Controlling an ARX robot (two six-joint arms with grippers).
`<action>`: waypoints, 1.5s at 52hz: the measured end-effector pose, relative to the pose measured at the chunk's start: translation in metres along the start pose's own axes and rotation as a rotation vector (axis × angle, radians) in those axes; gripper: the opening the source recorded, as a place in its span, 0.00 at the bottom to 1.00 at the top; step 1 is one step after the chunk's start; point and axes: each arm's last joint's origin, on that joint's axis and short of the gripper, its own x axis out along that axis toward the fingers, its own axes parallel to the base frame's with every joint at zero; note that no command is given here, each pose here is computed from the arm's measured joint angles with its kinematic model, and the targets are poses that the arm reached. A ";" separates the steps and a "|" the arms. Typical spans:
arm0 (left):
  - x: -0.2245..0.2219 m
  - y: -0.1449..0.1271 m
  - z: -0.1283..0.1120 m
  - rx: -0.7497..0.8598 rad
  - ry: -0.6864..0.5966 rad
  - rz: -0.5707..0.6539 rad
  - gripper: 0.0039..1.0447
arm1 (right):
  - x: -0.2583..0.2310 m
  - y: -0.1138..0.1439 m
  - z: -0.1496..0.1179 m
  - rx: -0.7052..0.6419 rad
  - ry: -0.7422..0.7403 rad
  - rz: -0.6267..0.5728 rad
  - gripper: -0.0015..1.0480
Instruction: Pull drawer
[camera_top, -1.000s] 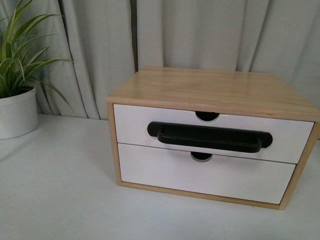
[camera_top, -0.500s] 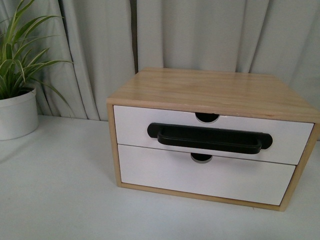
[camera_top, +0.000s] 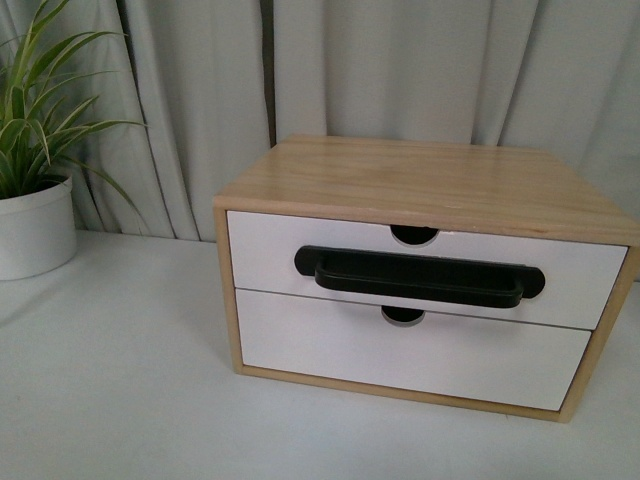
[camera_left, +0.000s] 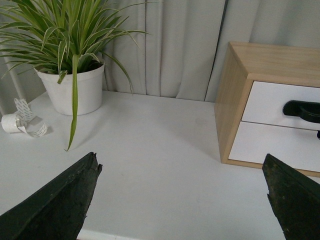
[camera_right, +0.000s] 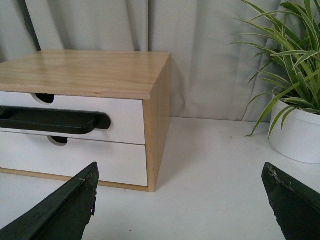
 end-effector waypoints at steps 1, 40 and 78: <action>0.000 0.000 0.000 0.000 0.000 0.000 0.95 | 0.000 0.000 0.000 0.000 0.000 0.000 0.91; 0.071 -0.058 0.047 0.576 0.128 -0.515 0.95 | 0.061 0.013 0.068 -0.278 0.378 0.524 0.91; 0.184 -0.120 0.079 1.081 0.266 -1.120 0.95 | 0.141 0.040 0.076 -0.735 0.395 0.900 0.91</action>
